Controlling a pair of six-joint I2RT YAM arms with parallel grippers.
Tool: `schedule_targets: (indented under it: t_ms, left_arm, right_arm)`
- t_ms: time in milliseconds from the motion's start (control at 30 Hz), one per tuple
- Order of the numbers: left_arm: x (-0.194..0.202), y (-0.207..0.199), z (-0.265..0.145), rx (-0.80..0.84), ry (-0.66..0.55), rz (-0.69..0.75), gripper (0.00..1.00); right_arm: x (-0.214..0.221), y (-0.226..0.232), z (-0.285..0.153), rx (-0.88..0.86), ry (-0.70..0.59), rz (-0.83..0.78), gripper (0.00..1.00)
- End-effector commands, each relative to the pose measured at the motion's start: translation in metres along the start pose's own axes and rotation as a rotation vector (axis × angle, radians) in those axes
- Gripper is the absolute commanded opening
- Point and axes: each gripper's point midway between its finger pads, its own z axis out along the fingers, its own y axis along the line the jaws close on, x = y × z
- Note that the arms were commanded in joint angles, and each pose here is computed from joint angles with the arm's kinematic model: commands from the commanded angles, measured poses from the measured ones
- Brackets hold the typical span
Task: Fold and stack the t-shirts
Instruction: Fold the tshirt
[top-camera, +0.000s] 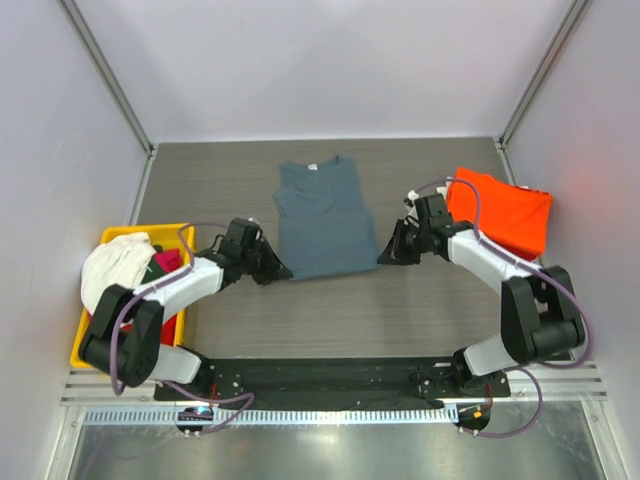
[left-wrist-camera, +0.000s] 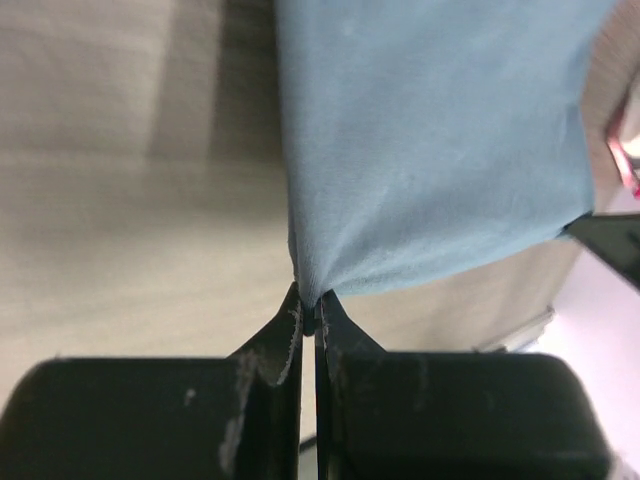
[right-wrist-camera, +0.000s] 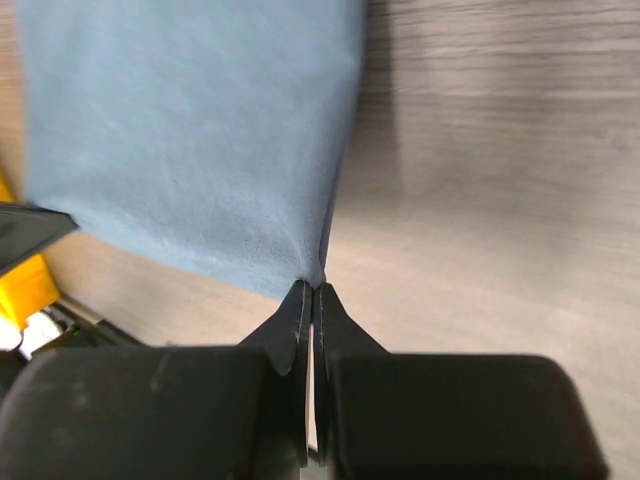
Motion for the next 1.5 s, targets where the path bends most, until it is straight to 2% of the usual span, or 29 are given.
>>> schedule_targets:
  t_ms: [0, 100, 367, 500, 633, 1000, 1467]
  left_arm:
    - [0.030, 0.012, -0.018, -0.010, 0.074, 0.017, 0.00]
    - [0.047, 0.006, -0.034, 0.025, 0.088, 0.030, 0.00]
    - [0.106, -0.004, -0.072, 0.106, 0.127, 0.038, 0.00]
    - [0.114, -0.007, -0.086, 0.133, 0.129, 0.029, 0.00]
    - [0.106, -0.018, -0.097, 0.167, 0.083, 0.018, 0.00]
    - [0.075, -0.062, -0.101, 0.220, 0.051, 0.025, 0.00]
    - [0.002, -0.072, -0.096, 0.207, -0.019, 0.006, 0.00]
  right_arm:
    - [0.010, 0.008, -0.031, -0.014, -0.024, -0.031, 0.01]
    - [0.032, 0.003, -0.042, -0.012, 0.012, -0.019, 0.01]
    - [0.063, 0.000, -0.091, 0.015, -0.043, -0.023, 0.01]
    - [0.066, 0.003, -0.105, 0.014, -0.073, -0.010, 0.01]
    - [0.048, 0.014, -0.119, 0.013, -0.132, -0.020, 0.01]
    - [-0.012, 0.032, -0.124, 0.071, -0.202, -0.070, 0.01]
    - [-0.090, 0.052, -0.090, 0.100, -0.233, -0.090, 0.01]
